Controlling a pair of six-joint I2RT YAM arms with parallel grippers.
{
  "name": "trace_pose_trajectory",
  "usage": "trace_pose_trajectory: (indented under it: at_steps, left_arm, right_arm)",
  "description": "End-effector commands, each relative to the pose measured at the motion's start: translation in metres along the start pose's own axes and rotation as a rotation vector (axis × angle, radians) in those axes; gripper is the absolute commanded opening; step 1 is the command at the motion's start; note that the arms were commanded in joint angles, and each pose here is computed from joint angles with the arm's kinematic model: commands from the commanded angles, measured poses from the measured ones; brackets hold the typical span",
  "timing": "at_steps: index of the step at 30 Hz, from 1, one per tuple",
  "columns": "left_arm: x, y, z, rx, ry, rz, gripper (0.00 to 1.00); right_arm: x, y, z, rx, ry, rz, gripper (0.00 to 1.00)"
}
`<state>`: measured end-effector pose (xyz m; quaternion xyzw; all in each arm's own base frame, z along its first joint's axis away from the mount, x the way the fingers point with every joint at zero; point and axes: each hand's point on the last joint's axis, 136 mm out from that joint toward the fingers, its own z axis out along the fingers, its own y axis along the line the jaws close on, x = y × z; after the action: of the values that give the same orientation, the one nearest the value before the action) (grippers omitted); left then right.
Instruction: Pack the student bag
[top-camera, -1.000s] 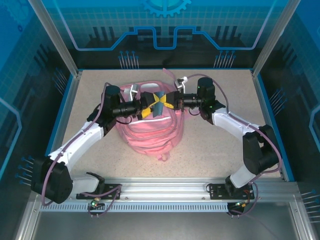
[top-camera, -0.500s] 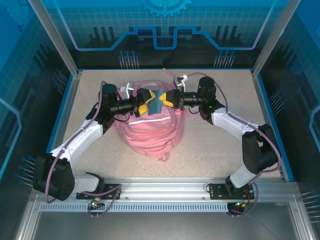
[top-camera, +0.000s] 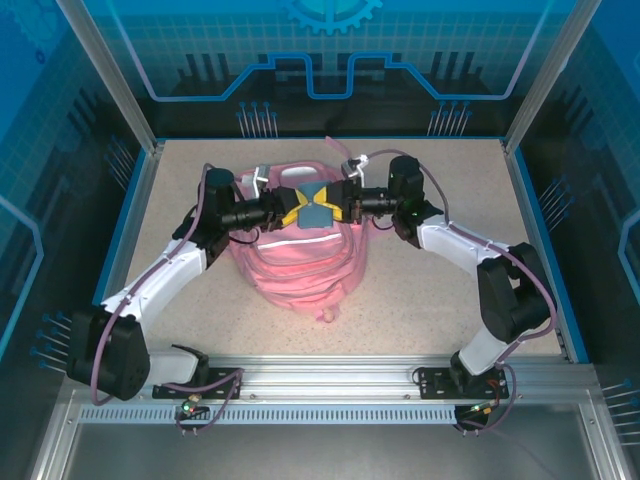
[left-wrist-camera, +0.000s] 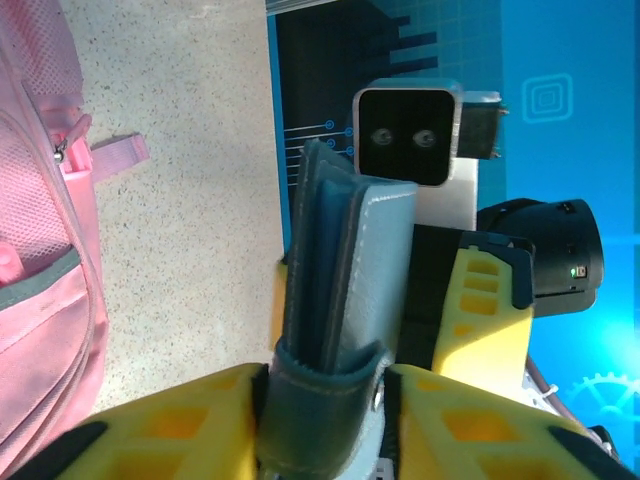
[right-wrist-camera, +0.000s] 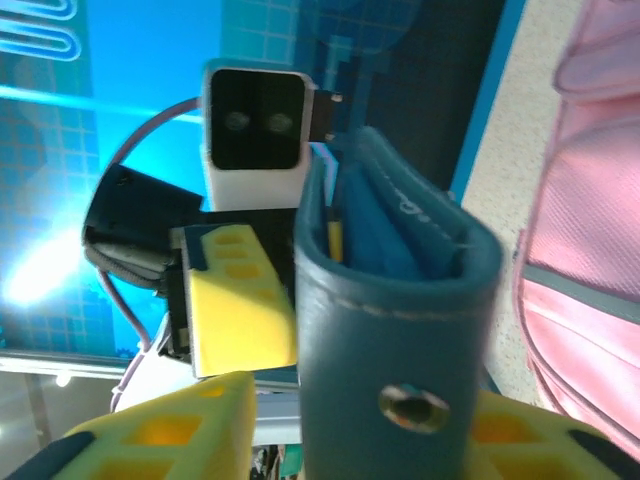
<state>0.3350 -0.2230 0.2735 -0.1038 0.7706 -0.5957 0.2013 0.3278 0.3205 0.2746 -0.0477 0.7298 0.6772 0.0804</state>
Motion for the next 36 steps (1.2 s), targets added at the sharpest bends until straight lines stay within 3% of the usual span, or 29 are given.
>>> trace_pose_trajectory:
  at_steps: [1, 3, 7, 8, 12, 17, 23, 30, 36]
  left_arm:
    - [0.003, -0.01, -0.001, 0.01, 0.022, 0.029, 0.32]
    - [0.003, -0.008, -0.001, 0.003, 0.024, 0.029, 0.31]
    - [0.003, -0.008, -0.003, -0.011, 0.023, 0.037, 0.33]
    - [0.003, -0.006, -0.004, -0.027, 0.021, 0.04, 0.37]
    - [0.003, 0.01, -0.017, -0.18, -0.01, 0.104, 0.69]
    - [0.013, 0.037, -0.04, -0.439, 0.008, 0.285, 0.86]
    - [0.028, 0.056, -0.042, -0.628, 0.116, 0.501, 0.92]
    - [0.044, 0.072, -0.019, -0.791, 0.276, 0.739, 0.97]
    - [0.051, 0.097, 0.0, -0.872, 0.381, 0.788, 0.89]
  right_arm:
    - [0.01, 0.003, 0.003, 0.048, 0.041, -0.037, 0.46]
    - [0.011, -0.001, 0.002, 0.074, 0.044, -0.031, 0.44]
    - [0.008, -0.012, -0.006, 0.133, 0.01, -0.022, 0.27]
    - [0.007, -0.016, -0.009, 0.153, -0.002, -0.016, 0.24]
    - [0.005, -0.041, -0.032, 0.314, -0.065, -0.001, 0.16]
    - [0.008, -0.077, -0.072, 0.583, -0.137, 0.027, 0.13]
    - [0.007, -0.095, -0.106, 0.728, -0.21, 0.042, 0.13]
    - [0.007, -0.102, -0.122, 0.761, -0.251, 0.07, 0.13]
    - [0.008, -0.104, -0.125, 0.768, -0.257, 0.078, 0.13]
